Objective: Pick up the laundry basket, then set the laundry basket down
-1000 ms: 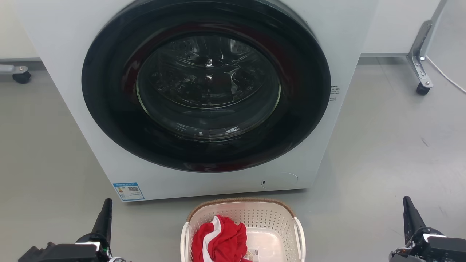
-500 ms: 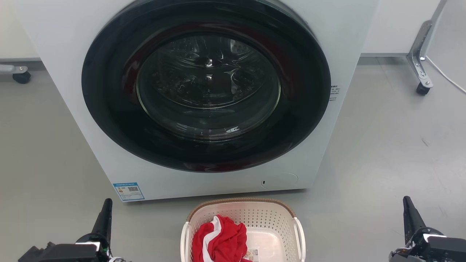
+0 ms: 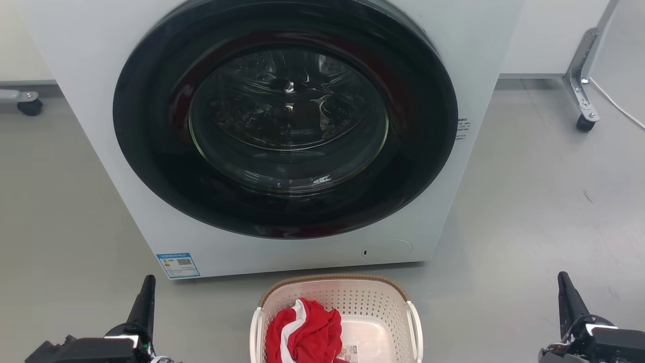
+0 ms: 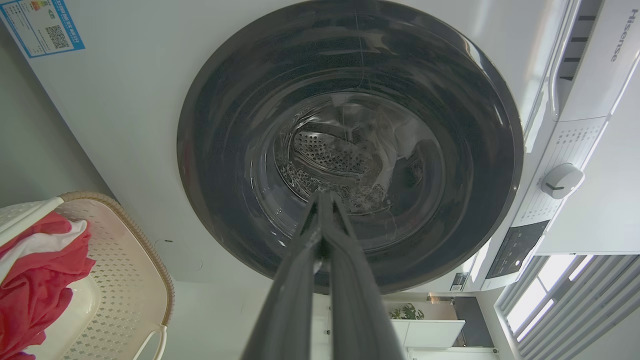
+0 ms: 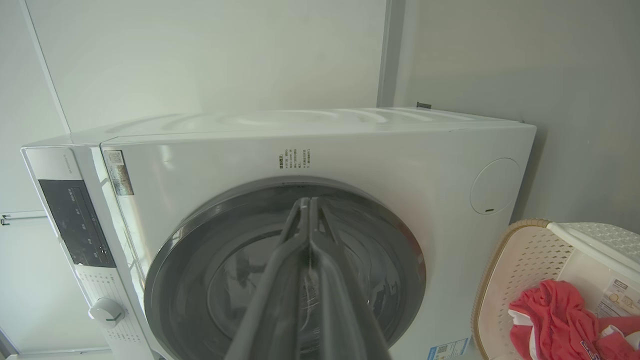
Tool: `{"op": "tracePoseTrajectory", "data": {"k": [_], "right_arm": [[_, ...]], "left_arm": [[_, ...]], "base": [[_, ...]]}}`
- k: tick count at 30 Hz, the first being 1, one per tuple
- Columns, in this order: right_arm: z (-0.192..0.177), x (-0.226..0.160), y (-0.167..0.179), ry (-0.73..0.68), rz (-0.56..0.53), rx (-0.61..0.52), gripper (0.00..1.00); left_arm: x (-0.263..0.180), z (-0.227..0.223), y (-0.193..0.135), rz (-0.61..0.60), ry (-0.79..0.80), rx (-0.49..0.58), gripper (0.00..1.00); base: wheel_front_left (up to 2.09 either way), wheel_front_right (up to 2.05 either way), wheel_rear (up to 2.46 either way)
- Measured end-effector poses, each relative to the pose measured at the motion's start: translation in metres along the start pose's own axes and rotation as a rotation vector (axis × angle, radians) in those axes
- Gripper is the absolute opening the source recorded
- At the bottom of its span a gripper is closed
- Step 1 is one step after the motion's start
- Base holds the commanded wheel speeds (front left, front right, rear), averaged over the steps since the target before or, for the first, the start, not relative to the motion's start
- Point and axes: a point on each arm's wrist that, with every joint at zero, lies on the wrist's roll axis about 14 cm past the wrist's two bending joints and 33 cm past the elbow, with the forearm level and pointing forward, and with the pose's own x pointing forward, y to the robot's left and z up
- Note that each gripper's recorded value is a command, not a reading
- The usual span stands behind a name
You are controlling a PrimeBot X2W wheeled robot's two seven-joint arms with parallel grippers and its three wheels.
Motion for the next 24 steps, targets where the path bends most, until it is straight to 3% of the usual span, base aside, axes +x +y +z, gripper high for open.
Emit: {"op": "tracePoseTrajectory", "data": {"k": [24], "right_arm": [[0.0, 0.0, 0.0, 0.0, 0.0, 0.0, 0.0]], "left_arm": [[0.0, 0.0, 0.0, 0.0, 0.0, 0.0, 0.0]], "base": [[0.0, 0.0, 0.0]]}}
